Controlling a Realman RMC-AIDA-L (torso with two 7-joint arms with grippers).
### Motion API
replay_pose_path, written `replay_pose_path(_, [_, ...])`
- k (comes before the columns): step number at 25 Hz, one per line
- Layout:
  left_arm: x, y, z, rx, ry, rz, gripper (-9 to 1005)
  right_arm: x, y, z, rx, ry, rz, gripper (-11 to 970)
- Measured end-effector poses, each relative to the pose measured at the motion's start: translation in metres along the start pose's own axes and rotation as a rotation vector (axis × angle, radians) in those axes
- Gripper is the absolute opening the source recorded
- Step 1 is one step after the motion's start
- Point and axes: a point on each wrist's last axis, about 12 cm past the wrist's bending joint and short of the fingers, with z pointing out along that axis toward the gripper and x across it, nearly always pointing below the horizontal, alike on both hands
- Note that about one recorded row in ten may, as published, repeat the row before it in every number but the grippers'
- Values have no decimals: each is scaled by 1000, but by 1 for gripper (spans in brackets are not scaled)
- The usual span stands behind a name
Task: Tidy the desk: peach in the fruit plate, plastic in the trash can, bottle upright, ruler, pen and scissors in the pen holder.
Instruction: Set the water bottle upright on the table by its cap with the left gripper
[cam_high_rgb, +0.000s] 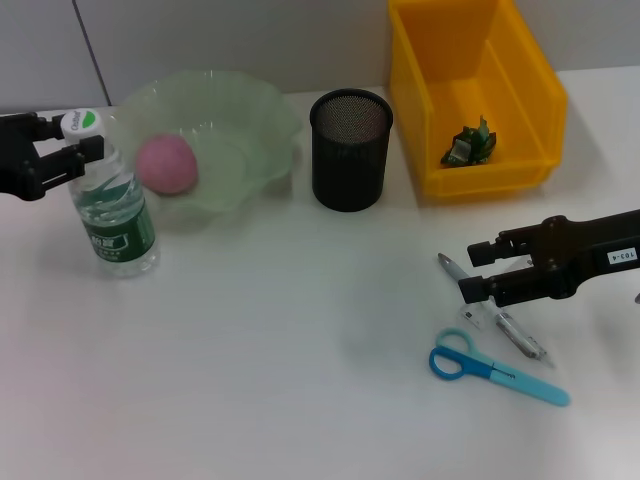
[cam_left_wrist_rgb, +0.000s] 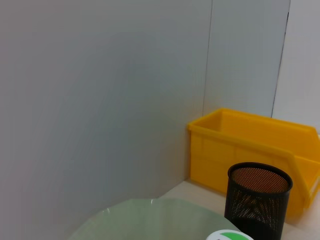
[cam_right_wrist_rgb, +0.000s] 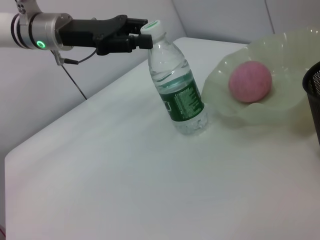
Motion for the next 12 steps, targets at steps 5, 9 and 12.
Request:
replay_pose_path(5, [0, 0, 0, 0, 1, 1, 573, 0, 0, 0, -1, 1, 1, 722])
replay_pose_path(9, [0, 0, 0, 0, 1, 1, 577, 0, 0, 0, -1, 1, 1, 722])
replay_pose_path(12, [1, 0, 0, 1, 1, 7, 579, 0, 0, 0, -1, 1, 1, 722])
